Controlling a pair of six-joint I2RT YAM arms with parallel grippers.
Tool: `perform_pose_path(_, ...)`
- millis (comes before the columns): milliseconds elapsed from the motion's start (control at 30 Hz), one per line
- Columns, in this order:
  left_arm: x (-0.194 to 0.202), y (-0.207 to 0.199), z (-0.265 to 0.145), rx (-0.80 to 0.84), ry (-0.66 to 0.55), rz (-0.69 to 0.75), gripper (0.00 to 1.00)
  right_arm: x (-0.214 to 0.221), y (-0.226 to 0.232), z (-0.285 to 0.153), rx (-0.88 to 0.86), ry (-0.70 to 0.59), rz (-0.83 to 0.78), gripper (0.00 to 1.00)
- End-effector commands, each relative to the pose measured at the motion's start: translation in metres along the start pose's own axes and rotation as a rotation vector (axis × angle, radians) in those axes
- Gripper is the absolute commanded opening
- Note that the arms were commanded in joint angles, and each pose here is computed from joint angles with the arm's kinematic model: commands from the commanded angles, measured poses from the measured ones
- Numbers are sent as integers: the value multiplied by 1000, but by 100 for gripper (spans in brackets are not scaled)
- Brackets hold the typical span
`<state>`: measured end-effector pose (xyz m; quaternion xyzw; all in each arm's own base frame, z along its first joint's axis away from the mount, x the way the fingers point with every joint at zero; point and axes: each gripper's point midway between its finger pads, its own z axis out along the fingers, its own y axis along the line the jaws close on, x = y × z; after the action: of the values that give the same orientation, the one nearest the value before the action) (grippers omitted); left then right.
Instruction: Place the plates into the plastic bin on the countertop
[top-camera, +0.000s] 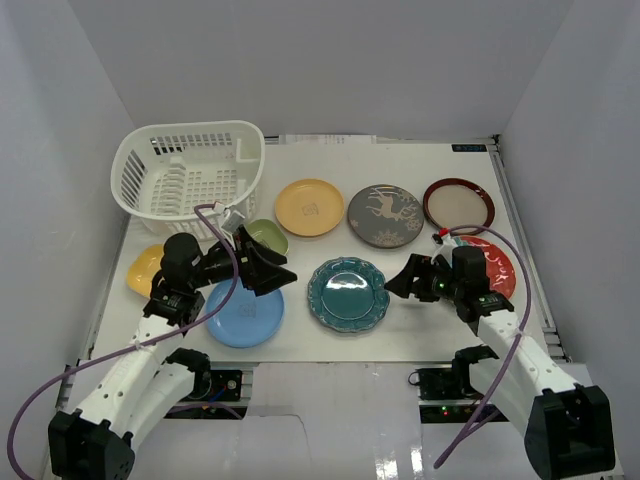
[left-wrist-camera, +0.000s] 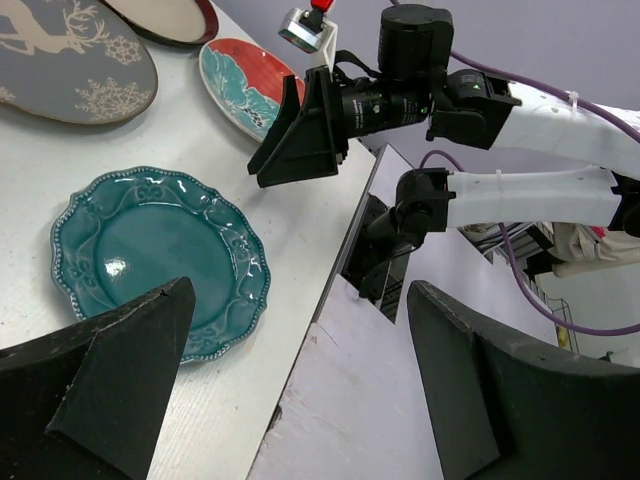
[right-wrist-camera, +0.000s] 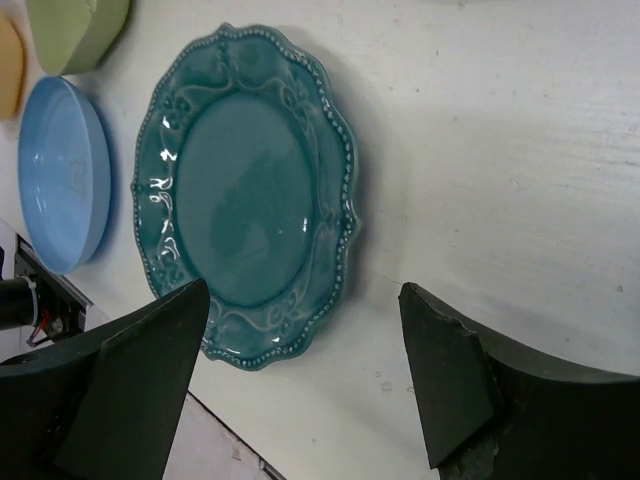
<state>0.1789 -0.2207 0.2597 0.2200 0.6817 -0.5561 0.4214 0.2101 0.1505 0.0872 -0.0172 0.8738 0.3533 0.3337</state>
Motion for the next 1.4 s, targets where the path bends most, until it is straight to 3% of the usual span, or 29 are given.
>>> perform_pose_path(0, -9, -6, 0, 28, 0, 35, 98, 11, -4, 11, -34, 18, -25, 83)
perform_pose_path(367, -4, 2, 3, 22, 24, -5, 98, 50, -9, 44, -102, 143, 34, 84)
perform_pose_path(600, -2, 14, 6, -28, 30, -49, 98, 71, 3, 58, -188, 180, 89, 77)
perform_pose_path(700, 2, 22, 9, -46, 47, -84, 98, 75, 7, 61, -225, 185, 107, 67)
perform_pose_path(900, 11, 39, 11, -146, 79, -140, 98, 78, 9, 62, -261, 157, 149, 23)
perform_pose_path(1000, 15, 46, 7, -212, 96, -165, 98, 76, 15, 58, -290, 129, 168, 8)
perform_pose_path(1167, 27, 57, -1, -302, 153, -204, 98, 50, 47, 39, -409, 42, 156, 8)
perform_pose_path(1367, 49, 62, -4, -320, 223, -275, 88, -6, 91, 4, -511, -108, 98, 8)
